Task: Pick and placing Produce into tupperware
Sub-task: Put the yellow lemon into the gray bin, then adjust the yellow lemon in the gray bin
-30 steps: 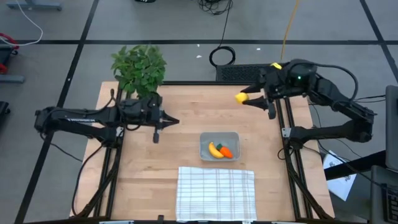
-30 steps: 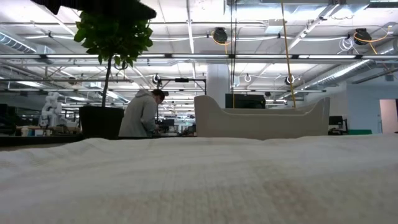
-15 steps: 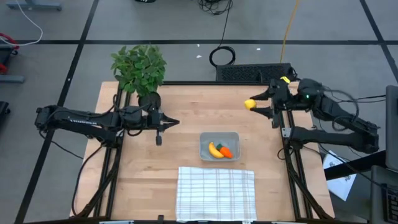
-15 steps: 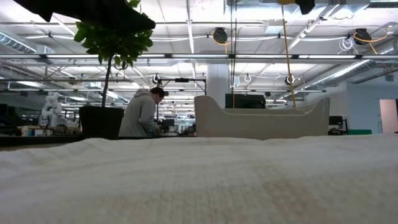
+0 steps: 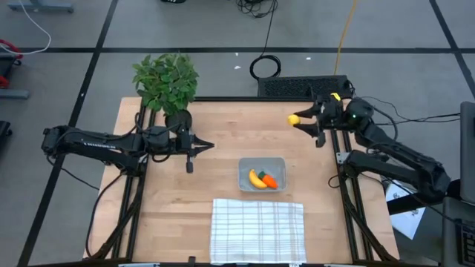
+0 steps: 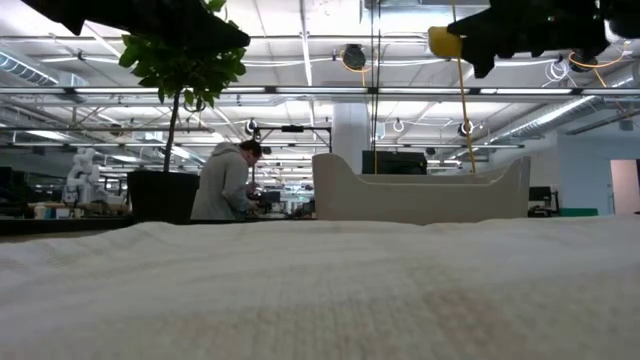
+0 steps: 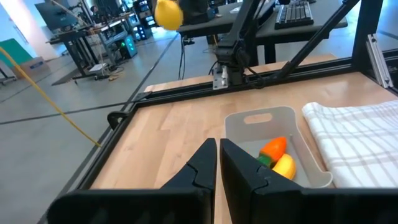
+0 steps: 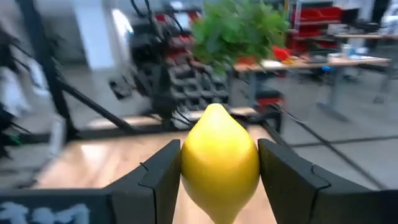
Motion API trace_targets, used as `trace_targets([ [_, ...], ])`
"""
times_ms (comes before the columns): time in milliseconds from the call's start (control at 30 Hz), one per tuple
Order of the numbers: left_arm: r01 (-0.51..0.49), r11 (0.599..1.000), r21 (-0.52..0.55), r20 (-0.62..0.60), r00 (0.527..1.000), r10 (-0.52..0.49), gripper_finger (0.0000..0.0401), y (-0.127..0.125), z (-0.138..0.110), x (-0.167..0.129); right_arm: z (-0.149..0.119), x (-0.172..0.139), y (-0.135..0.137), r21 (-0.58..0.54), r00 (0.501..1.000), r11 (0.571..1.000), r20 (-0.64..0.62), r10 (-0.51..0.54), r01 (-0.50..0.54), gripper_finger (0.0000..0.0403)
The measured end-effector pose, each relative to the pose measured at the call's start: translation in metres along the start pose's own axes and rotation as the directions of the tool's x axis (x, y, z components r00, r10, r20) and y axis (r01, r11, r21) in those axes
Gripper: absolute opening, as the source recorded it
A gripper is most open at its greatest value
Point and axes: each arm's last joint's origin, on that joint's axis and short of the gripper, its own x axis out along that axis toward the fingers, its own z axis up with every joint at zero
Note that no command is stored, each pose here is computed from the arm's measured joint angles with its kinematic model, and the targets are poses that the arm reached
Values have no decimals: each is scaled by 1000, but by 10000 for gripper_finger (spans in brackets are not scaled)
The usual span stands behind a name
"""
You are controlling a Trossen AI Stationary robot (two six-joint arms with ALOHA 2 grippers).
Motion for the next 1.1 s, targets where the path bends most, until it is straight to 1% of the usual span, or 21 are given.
trace_targets([
  [67, -4, 1000, 0, -1, 1000, 4, 26, 1, 0, 0, -3, 2, 2, 36, 995, 996, 50, 82, -83, 182],
  [133, -10, 1000, -3, -3, 1000, 10, 26, 2, 0, 0, -6, 4, 7, 58, 988, 988, 72, 138, -142, 179],
  [200, -11, 1000, -6, -4, 1000, 11, 26, 2, -1, 0, -7, 6, 11, 68, 983, 983, 72, 167, -171, 175],
  [267, -10, 1000, -6, -4, 1000, 10, 26, 2, -1, 0, -7, 9, 17, 75, 982, 981, 79, 170, -176, 173],
  [467, -8, 1000, -23, -10, 1000, 8, 26, 2, -1, 0, 0, 18, 38, 73, 972, 971, 81, 220, -226, 166],
  [567, -7, 999, -32, -11, 1000, 6, 26, 2, -1, 0, 3, 21, 48, 61, 979, 977, 13, 203, -203, 162],
  [633, -3, 1000, -31, -13, 1000, 3, 26, 1, -1, 0, 4, 23, 55, 40, 985, 985, -40, 171, -169, 154],
  [733, -1, 1000, -27, -18, 1000, 1, 26, 1, -2, 0, 7, 23, 63, -10, 990, 995, -99, 102, -103, 131],
  [833, -1, 1000, -25, -18, 1000, 1, 26, 1, -2, 0, 2, 25, 64, -71, 990, 997, -140, -2, -8, 107],
  [867, -1, 1000, -21, -18, 1000, 0, 26, 1, -2, 0, 0, 28, 64, -74, 988, 997, -153, -19, 7, 100],
  [967, 0, 1000, -10, -20, 1000, 0, 26, 1, -2, 0, -8, 39, 64, -67, 979, 998, -205, -15, 1, 80],
  [1100, 2, 1000, 0, -26, 1000, -2, 26, 1, -3, 0, -19, 51, 63, -66, 962, 998, -273, -1, -17, 63],
])
